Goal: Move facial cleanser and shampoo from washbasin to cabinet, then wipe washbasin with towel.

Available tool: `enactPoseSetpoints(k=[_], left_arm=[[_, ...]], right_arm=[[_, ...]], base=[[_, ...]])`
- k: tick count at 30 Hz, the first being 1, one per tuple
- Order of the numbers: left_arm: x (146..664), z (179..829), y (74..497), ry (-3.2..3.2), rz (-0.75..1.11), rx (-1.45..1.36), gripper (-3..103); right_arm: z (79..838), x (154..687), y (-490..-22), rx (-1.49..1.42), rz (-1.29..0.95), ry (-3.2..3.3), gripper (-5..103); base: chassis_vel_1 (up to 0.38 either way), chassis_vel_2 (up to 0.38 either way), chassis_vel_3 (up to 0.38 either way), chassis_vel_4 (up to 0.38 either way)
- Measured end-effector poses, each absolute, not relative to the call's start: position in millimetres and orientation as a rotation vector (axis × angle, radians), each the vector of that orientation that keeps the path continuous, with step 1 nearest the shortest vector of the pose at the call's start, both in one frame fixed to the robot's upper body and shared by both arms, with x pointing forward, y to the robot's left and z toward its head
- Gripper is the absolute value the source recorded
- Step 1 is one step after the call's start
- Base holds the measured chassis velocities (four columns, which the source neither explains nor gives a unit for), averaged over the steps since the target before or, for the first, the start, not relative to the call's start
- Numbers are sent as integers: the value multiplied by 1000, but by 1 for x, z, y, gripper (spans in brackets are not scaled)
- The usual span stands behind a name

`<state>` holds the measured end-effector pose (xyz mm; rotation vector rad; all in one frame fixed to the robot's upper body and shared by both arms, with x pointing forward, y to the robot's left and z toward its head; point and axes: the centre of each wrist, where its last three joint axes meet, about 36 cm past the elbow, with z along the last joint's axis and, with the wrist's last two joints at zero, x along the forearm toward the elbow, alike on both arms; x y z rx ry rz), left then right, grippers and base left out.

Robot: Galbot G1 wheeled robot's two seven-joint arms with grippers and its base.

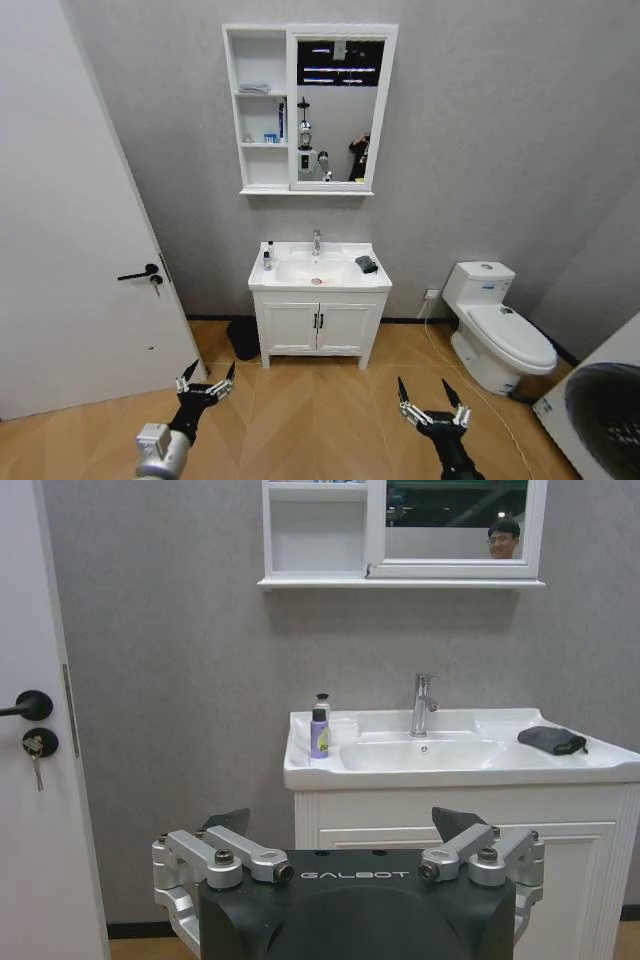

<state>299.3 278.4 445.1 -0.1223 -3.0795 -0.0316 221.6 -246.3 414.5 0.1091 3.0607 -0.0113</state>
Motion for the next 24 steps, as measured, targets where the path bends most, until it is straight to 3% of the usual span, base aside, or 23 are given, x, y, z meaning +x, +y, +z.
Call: enactPoseSetpoints(k=[24], left_arm=[[293, 440, 265, -3073, -35, -130, 100]], right_arm=[[416, 220, -241, 109, 10, 3070, 100]], base=[[0, 0, 0, 0]])
